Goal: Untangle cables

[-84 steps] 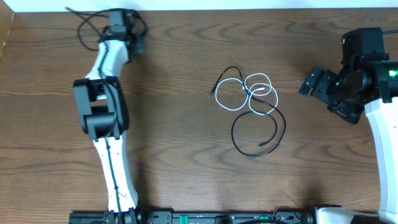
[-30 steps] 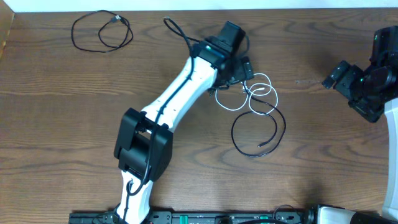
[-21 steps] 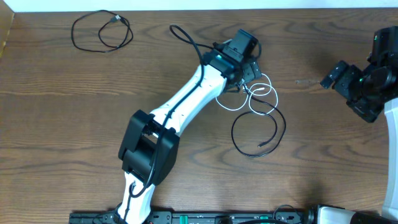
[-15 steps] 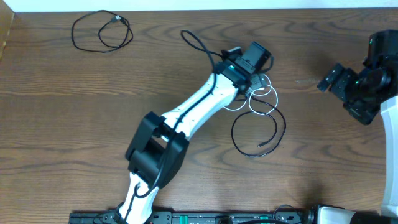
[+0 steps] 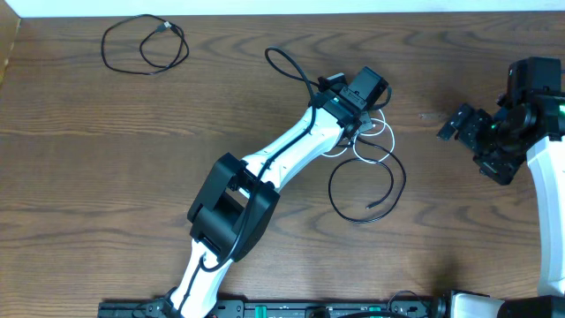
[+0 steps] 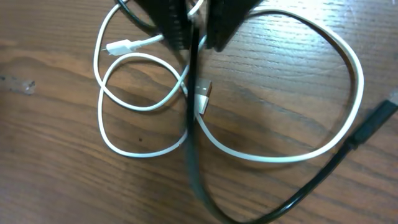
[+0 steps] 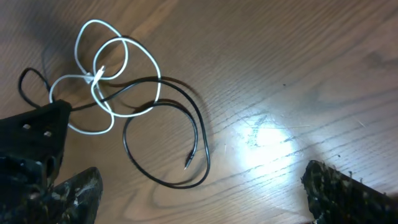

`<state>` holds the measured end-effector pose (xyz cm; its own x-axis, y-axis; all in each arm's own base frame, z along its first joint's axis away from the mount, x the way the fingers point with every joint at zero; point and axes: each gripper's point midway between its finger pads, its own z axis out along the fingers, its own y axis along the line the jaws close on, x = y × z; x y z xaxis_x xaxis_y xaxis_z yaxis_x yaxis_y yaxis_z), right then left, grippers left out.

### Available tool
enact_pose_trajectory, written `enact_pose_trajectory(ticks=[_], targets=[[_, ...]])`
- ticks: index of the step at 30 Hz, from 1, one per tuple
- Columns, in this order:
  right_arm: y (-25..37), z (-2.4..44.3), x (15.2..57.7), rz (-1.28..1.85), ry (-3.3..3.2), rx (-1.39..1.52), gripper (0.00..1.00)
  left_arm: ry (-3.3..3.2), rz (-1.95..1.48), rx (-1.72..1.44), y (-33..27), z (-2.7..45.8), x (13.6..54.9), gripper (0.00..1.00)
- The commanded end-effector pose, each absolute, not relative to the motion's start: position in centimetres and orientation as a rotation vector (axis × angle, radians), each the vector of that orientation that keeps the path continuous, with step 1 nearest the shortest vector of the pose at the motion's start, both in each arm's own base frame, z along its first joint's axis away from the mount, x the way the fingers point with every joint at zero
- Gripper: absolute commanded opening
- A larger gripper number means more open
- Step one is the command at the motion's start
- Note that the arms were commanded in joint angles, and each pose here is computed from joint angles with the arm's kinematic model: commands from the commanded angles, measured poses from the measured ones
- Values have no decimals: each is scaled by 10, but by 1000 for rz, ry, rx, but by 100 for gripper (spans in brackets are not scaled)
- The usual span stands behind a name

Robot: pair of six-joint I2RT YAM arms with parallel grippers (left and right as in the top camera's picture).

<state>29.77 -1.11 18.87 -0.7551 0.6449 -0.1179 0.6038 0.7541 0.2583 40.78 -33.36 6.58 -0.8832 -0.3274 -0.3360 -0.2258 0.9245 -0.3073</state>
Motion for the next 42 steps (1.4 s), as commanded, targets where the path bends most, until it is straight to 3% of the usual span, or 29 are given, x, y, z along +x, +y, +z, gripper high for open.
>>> enact_pose_trajectory(ticks=[1, 5, 10, 12, 17, 21, 24, 29, 42], targets=[[-5, 188, 297, 338, 2779, 931, 99, 2672, -374, -418, -330, 76, 413, 7], [-3, 188, 297, 350, 2787, 900, 99, 2675, -476, -402, -338, 100, 407, 8], [4, 190, 296, 408, 2800, 869, 99, 2562, -646, -381, -340, 177, 401, 7], [25, 195, 300, 553, 2819, 688, 99, 2446, -788, -358, -337, 243, 393, 7], [55, 206, 305, 740, 2801, 486, 99, 2270, -963, -323, -321, 334, 368, 7], [74, 214, 308, 835, 2773, 358, 99, 2182, -1028, -311, -306, 376, 352, 7], [112, 240, 309, 1103, 2639, 39, 99, 2116, -1086, -325, -295, 405, 339, 8], [143, 280, 308, 1395, 2393, -228, 99, 2058, -1144, -351, -287, 427, 331, 8], [176, 299, 287, 1525, 2247, -510, 99, 1908, -1250, -420, -276, 464, 340, 7]])
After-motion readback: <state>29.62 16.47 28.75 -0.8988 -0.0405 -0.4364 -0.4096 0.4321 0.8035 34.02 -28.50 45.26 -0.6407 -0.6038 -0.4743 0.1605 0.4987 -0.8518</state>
